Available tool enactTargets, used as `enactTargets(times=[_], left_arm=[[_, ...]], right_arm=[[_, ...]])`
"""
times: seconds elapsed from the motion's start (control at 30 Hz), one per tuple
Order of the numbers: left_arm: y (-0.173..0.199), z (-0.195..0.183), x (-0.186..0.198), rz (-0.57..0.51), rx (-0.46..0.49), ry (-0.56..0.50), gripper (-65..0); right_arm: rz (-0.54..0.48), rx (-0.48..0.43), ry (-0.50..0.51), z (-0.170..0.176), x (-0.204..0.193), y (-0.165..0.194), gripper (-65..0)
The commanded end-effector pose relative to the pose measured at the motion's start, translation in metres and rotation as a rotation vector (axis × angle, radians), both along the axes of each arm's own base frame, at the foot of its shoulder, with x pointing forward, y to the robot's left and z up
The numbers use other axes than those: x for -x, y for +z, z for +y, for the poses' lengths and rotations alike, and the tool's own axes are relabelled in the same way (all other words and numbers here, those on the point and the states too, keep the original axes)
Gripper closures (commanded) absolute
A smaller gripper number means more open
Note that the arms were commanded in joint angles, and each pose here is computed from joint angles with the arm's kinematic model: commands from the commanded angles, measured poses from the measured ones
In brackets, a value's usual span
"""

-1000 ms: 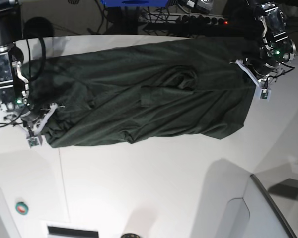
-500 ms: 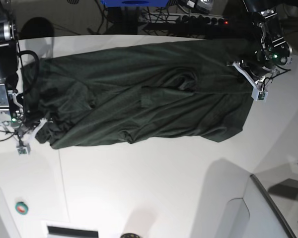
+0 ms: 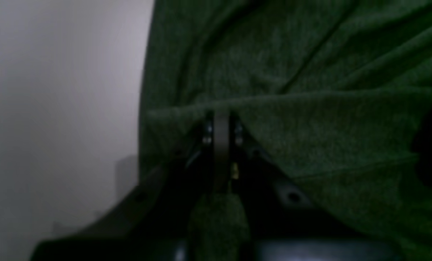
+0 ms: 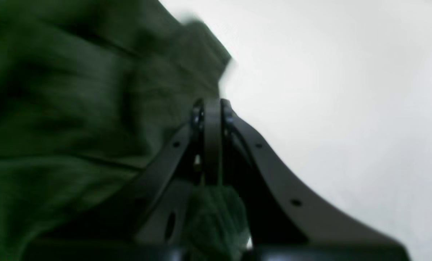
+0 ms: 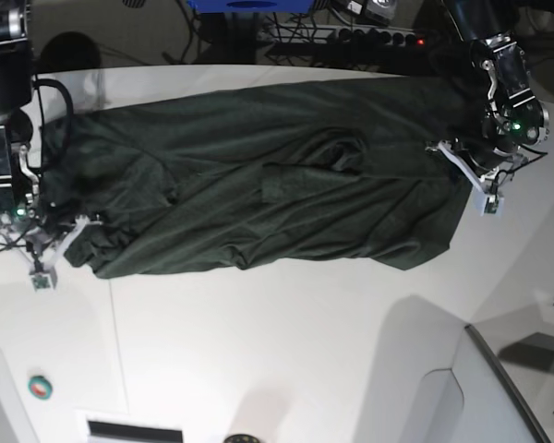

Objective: Layout the t-shirt on the table in an organized manner, then fold the t-shirt properly
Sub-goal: 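Hold both shirt sides and stretch them apart to flatten the shirt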

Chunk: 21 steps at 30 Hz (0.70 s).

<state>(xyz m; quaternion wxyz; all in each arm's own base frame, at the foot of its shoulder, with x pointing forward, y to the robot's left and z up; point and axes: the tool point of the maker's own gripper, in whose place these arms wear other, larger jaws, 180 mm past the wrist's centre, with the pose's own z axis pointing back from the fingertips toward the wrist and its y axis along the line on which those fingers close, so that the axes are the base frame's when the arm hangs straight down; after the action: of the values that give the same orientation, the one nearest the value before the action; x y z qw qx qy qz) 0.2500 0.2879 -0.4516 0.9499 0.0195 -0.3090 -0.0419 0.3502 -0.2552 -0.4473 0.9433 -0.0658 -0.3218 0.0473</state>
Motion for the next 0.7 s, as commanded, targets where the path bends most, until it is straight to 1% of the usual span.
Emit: enactTargets(times=[0.0,0.07,0.13,0.2,0.23,0.37,0.43,0.57,0.67], left_arm=[[0.011,0.006,-0.009,-0.042,-0.011,-0.001,0.0],[0.003,0.005,-0.005,-0.023,0.005,0.006,0.0],[-0.002,0.004,-0.010,-0.017,0.023,0.014,0.0],[-0.009,0.002,-0.010,-0.001,0.043,0.023,0.0],[-0.012,0.002,-0.010,0.006,0.051,0.028,0.0],[-0.013,-0.001,-0.019,-0.003,0.069,0.033,0.0],[-0.010,-0.001,-0.024,-0.014,0.070,0.039,0.0],[-0.009,0.013,-0.026,-0.020,0.041,0.116,0.0],[-0.008,0.015,-0.028,-0.024,0.036,0.132,0.0]], right_arm=[[-0.071,0.015,-0.023,-0.009,-0.019,0.025,-0.2],[-0.075,0.007,-0.023,-0.005,-0.024,0.027,-0.2],[-0.063,0.001,-0.036,-0.007,-0.029,0.023,-0.2],[-0.031,-0.009,-0.054,-0.011,-0.032,0.013,-0.2],[-0.017,-0.024,-0.060,-0.007,-0.034,0.008,-0.2],[-0.019,-0.041,-0.061,-0.002,-0.038,0.005,-0.2],[-0.021,-0.054,-0.055,0.006,-0.040,0.004,-0.2],[-0.011,-0.068,-0.036,0.014,-0.037,0.000,-0.2],[-0.008,-0.085,-0.031,0.022,-0.037,-0.003,-0.2]])
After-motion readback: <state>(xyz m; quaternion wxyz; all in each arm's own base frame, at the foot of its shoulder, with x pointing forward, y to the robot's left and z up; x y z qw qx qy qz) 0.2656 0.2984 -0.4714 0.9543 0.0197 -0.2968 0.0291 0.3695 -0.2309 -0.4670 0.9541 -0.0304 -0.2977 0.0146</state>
